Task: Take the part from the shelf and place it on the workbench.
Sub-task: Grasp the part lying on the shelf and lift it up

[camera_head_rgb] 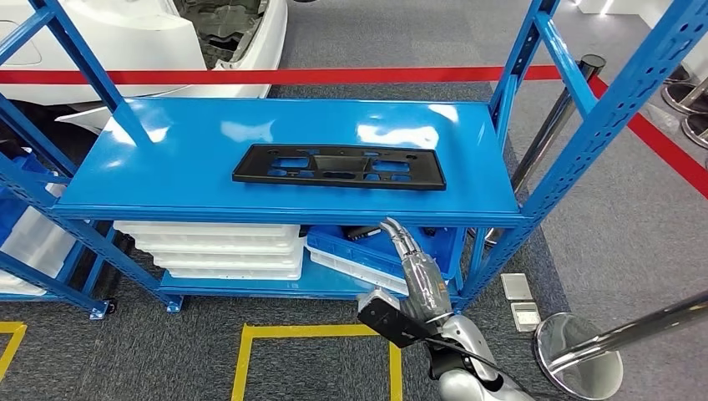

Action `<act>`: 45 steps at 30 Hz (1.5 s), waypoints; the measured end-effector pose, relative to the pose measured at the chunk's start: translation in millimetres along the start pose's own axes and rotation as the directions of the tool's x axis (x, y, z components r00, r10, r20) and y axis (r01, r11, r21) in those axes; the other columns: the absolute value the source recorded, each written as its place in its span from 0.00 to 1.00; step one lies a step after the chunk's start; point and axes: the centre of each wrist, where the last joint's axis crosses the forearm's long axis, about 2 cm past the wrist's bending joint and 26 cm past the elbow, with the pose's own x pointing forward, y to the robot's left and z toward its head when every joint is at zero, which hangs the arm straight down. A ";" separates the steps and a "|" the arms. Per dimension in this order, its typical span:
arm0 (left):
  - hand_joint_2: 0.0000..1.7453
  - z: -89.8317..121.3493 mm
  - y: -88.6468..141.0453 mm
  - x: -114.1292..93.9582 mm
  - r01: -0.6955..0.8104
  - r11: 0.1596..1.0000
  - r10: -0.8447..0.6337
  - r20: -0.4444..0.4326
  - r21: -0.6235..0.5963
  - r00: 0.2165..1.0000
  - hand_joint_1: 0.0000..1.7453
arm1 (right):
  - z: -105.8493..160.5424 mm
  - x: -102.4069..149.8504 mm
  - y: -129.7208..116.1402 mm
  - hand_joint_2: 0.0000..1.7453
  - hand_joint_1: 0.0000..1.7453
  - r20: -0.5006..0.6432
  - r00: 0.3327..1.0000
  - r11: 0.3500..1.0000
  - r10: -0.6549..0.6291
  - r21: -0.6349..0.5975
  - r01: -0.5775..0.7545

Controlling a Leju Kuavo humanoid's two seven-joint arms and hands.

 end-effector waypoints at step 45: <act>0.00 0.5 2.0 -1.4 0.014 1.000 -0.015 -0.008 -0.021 1.000 0.00 | -21.6 -28.9 -50.7 1.00 0.00 -0.091 0.931 0.935 0.353 0.082 -0.346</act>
